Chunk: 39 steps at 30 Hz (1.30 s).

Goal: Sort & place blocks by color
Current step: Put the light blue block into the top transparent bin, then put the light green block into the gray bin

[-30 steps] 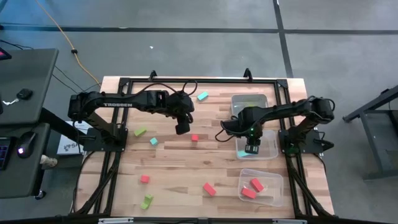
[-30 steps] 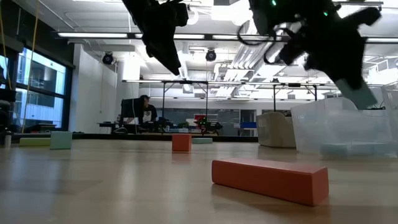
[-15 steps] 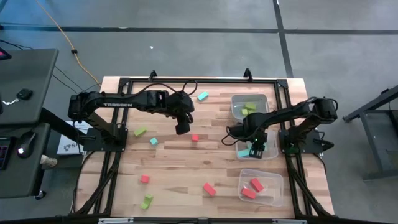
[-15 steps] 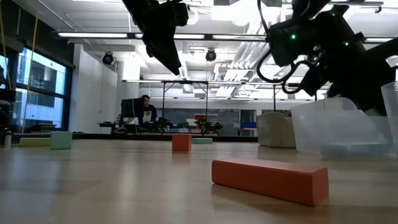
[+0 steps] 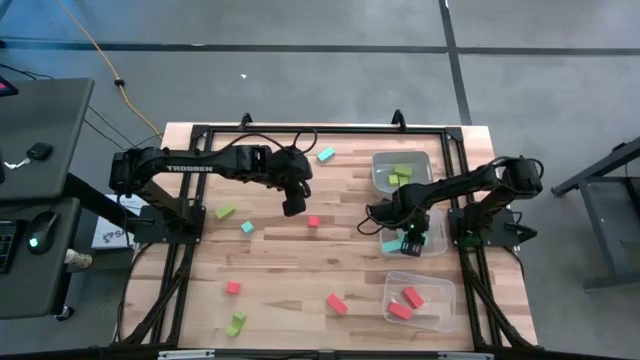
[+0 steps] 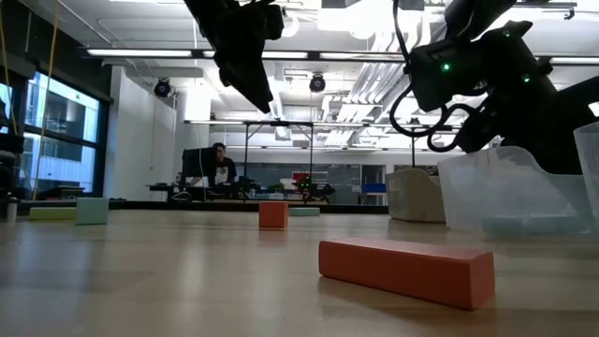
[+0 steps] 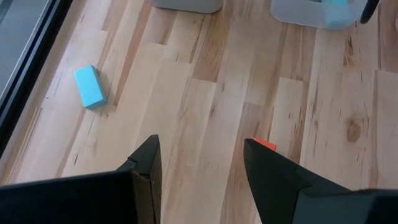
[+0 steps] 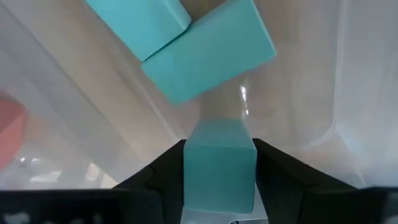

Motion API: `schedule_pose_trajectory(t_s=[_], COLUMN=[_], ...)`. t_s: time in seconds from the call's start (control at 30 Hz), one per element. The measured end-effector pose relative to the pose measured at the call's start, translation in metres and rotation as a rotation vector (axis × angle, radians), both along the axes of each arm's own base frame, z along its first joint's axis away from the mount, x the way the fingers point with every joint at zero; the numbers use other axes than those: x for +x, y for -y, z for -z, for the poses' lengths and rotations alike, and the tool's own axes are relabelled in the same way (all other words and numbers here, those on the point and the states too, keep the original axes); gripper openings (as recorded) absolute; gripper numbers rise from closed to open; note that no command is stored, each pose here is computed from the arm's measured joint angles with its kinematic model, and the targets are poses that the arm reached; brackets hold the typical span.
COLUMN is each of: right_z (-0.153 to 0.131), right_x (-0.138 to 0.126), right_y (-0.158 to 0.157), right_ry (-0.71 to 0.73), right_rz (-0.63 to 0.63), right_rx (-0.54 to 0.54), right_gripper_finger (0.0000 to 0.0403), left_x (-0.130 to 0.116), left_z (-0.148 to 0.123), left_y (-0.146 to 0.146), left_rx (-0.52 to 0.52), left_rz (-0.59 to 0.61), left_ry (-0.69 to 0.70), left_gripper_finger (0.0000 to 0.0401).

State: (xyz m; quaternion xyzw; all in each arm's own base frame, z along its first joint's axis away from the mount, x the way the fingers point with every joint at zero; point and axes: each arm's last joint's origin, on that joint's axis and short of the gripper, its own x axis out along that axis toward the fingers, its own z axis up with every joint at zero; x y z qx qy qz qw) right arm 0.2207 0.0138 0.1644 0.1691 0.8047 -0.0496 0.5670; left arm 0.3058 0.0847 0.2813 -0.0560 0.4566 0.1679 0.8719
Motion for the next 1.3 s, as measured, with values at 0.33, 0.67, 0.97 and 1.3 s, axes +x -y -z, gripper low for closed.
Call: schedule_pose_trajectory(t_s=[0.33, 0.67, 0.97, 1.3], right_z=[-0.005, -0.031, -0.053, -0.076], right_x=[0.002, 0.011, 0.023, 0.036], right_y=[0.0, 0.001, 0.002, 0.006], right_ry=[0.003, -0.009, 0.044, 0.145], right_rz=[-0.039, -0.034, -0.022, -0.095], right_rx=[0.006, -0.023, -0.072, -0.163], right_gripper_finger=[0.0202, 0.0228, 0.0229, 0.0229], left_x=[0.0, 0.0, -0.011, -0.038], left_z=[0.0, 0.0, 0.007, 0.041], left_y=[0.0, 0.0, 0.003, 0.012], left_rx=[-0.004, -0.036, -0.148, -0.257], left_rz=[-0.006, -0.054, -0.202, -0.356], left_ry=[0.002, 0.016, -0.082, -0.314], left_gripper_finger=[0.0148, 0.0149, 0.0148, 0.0146])
